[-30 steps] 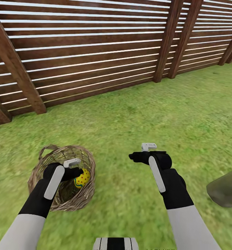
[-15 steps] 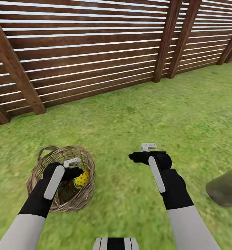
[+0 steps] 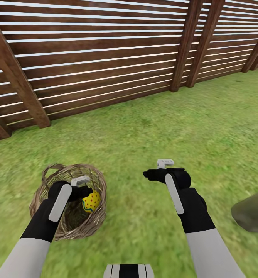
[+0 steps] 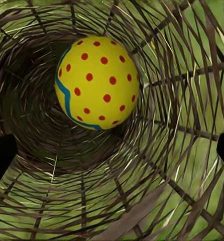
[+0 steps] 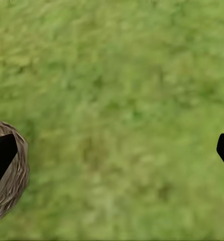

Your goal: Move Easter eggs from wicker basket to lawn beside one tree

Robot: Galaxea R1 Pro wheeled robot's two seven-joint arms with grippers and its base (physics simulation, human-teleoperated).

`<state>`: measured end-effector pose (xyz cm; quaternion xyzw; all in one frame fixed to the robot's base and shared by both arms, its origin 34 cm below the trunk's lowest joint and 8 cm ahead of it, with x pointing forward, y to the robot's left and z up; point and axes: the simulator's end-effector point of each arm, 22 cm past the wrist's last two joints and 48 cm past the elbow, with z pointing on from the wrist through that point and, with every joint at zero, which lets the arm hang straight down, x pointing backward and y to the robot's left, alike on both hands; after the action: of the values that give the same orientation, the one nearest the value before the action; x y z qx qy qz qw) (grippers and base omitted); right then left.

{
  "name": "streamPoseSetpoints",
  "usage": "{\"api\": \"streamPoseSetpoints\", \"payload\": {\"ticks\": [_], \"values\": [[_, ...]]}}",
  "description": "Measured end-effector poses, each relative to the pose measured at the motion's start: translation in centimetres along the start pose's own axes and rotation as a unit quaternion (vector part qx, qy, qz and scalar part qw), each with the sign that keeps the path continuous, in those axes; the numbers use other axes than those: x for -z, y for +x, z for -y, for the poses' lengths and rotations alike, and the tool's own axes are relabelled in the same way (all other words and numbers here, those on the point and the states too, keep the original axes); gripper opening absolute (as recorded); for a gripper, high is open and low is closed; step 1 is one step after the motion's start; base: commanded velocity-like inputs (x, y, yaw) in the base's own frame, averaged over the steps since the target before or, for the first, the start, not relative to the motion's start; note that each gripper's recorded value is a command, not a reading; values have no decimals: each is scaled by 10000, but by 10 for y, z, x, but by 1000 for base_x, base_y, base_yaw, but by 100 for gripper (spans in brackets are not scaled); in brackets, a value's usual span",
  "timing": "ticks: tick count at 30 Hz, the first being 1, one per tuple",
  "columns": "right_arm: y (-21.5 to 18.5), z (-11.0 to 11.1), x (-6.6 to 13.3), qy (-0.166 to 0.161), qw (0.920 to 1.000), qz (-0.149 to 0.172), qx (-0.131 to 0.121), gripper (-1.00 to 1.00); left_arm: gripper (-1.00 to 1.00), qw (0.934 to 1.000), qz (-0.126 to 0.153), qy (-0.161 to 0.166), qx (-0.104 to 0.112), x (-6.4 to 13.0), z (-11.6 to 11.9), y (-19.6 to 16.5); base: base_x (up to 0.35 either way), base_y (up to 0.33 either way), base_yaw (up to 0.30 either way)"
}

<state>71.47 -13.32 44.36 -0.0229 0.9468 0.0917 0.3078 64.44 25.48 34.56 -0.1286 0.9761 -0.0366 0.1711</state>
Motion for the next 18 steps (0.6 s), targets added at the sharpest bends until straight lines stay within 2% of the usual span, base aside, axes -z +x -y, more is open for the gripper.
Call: {"api": "streamPoseSetpoints", "payload": {"ticks": [18], "values": [[2, -1, 0, -16, 10000, -15, 1, 100, 100, 10000, -1, 1, 8, 0, 0, 0, 59, 37, 0]]}}
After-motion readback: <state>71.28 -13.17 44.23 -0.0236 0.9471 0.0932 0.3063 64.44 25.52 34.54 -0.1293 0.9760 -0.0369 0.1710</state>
